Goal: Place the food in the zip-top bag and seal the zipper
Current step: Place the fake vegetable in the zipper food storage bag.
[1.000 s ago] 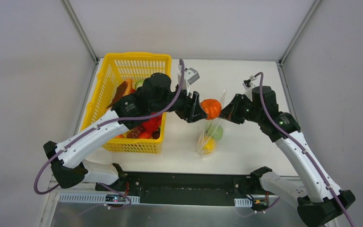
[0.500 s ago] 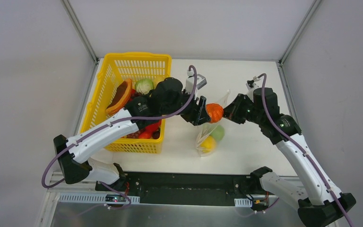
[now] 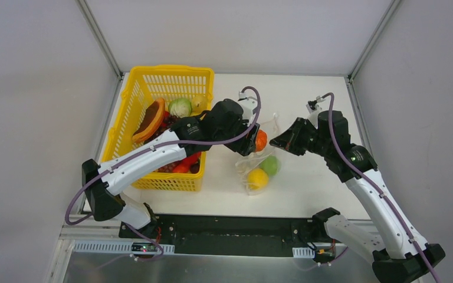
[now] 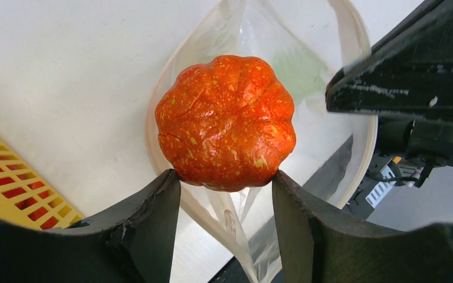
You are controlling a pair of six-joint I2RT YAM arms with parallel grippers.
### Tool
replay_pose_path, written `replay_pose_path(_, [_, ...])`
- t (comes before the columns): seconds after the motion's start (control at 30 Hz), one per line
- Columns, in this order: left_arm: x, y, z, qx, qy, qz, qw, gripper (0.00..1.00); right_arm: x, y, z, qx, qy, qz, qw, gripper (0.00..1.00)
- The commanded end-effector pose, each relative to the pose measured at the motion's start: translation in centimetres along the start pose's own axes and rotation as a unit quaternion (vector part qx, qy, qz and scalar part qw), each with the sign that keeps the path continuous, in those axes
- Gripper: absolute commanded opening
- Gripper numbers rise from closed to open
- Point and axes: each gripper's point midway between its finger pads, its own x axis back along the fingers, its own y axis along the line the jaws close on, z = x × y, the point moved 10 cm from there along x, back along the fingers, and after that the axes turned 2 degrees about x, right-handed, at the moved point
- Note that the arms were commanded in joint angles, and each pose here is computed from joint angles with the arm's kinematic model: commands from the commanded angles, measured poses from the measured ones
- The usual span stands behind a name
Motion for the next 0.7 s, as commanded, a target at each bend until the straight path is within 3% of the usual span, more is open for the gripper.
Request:
replay_pose_path(0.0, [0.8,-0.9,-1.6,-0.037,-0.011,-0.029,0.999,0.00,0.6,1.4,-0.4,0.006,-0.006,-0.056,0.998,0.00])
replay_pose_path(0.33, [0.6,-2.0,-1.9,-0.055,-0.002,-0.001,0.998,0.24,0.4,1.1,-0.3,-0.023,-0.032,-0.059,0.997,0.00])
replay_pose_path(0.67, [-0.6,-2.0,-2.2,-0.037,-0.006,-0.029,0.999,0.31,0.2,1.3,0.2,-0.050,-0.015,-0.095,0.994,0.00])
